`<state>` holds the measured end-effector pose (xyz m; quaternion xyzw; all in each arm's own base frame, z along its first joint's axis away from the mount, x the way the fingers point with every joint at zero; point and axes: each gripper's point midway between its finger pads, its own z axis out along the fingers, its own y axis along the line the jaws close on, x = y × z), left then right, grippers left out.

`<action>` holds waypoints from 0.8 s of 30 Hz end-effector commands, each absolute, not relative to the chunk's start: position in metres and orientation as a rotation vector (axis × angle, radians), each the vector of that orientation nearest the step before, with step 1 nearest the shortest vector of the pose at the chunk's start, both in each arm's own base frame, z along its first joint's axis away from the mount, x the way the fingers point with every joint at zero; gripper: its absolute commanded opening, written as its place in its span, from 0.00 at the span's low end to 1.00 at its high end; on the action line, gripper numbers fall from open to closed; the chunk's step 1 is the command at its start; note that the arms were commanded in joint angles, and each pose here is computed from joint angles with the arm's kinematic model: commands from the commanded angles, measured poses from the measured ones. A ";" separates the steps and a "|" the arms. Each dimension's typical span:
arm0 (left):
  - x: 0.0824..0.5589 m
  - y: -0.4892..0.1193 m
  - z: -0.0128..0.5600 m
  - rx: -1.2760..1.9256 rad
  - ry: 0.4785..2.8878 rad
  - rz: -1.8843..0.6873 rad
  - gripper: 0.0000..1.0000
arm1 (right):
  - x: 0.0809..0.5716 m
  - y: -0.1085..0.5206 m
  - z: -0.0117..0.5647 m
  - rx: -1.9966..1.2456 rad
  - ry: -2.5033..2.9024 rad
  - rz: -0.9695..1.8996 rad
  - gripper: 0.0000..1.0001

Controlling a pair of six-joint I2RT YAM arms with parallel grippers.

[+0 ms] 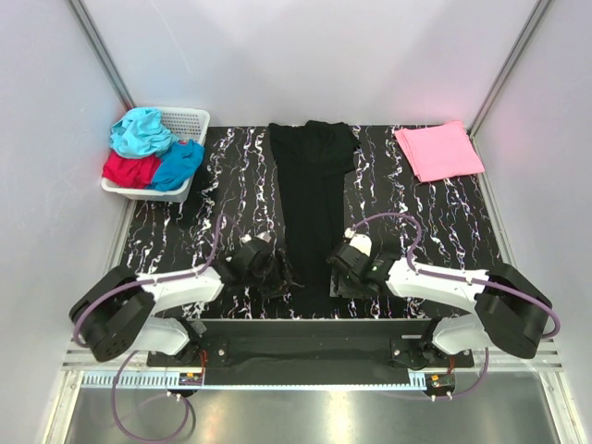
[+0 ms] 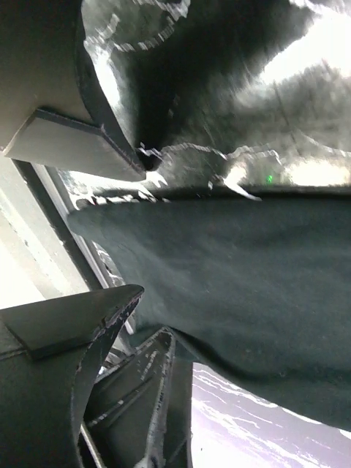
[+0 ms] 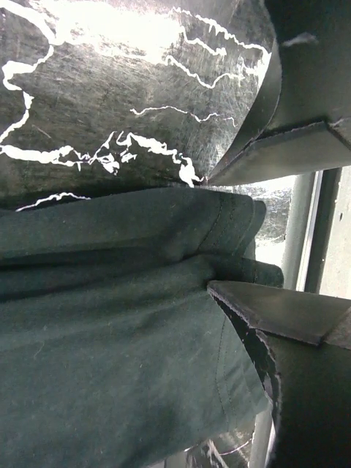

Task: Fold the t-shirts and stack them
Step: Fold the tshirt

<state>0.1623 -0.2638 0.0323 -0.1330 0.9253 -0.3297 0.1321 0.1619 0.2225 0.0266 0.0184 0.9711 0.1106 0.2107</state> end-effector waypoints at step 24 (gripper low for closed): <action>0.142 -0.287 0.018 -0.360 2.752 -0.955 0.00 | 0.163 0.221 0.028 0.100 2.649 0.281 0.00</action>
